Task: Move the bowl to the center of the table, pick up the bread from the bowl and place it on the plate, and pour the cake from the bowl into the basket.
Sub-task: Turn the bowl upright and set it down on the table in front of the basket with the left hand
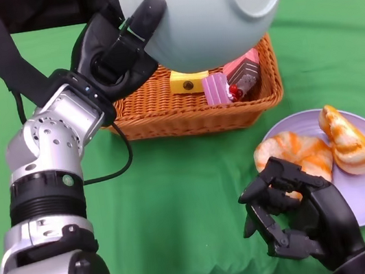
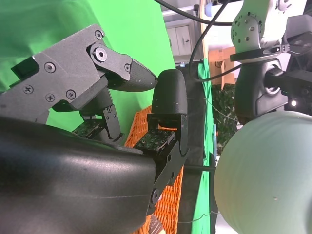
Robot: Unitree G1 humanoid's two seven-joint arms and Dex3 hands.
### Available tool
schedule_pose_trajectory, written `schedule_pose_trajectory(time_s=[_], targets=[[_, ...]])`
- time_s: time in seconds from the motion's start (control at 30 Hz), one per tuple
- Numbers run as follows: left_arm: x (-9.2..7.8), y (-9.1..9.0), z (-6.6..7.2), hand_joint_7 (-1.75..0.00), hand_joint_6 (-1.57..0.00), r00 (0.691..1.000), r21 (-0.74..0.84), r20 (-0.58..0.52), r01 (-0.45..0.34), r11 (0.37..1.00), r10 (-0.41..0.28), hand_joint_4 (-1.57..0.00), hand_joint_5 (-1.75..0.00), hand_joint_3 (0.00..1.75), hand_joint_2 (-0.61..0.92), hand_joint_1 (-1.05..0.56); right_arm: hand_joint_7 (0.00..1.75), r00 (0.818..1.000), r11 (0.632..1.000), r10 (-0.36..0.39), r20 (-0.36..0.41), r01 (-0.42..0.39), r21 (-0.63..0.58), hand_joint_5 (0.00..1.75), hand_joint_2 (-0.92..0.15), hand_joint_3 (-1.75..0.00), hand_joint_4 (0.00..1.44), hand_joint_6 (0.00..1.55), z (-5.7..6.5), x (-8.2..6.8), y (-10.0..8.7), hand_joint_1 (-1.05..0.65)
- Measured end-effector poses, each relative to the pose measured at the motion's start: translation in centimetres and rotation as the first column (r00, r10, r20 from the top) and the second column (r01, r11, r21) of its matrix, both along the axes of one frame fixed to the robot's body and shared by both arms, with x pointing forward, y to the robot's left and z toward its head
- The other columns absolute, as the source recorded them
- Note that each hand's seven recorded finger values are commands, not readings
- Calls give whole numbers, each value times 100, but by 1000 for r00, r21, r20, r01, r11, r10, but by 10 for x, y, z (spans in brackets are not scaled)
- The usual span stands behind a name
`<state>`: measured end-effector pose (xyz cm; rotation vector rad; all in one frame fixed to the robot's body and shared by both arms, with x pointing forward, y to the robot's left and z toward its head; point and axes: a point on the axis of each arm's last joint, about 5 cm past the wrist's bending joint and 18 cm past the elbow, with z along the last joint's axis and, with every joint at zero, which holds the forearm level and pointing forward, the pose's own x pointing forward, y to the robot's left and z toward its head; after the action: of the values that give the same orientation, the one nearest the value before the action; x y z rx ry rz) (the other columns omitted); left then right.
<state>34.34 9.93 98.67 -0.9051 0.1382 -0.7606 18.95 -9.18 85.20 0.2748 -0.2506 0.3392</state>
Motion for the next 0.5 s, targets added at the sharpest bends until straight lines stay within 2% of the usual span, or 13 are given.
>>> schedule_pose_trajectory(time_s=[0.37, 0.5], targets=[[0, 1, 2, -169, -58, 993, -74, -121, -2, 997, -7, -69, -175, 112, 63, -20, 127, 1000, 1000, -4, -12, 4, -3, 155, -59, -95, 76, 69, 0, 0, -1, -11], [0, 1, 2, -173, -53, 989, -81, -144, 5, 997, -17, -69, -175, 104, 68, -21, 126, 1000, 1000, -5, -14, 5, -2, 154, -59, -95, 75, 69, 0, 0, -1, -12]])
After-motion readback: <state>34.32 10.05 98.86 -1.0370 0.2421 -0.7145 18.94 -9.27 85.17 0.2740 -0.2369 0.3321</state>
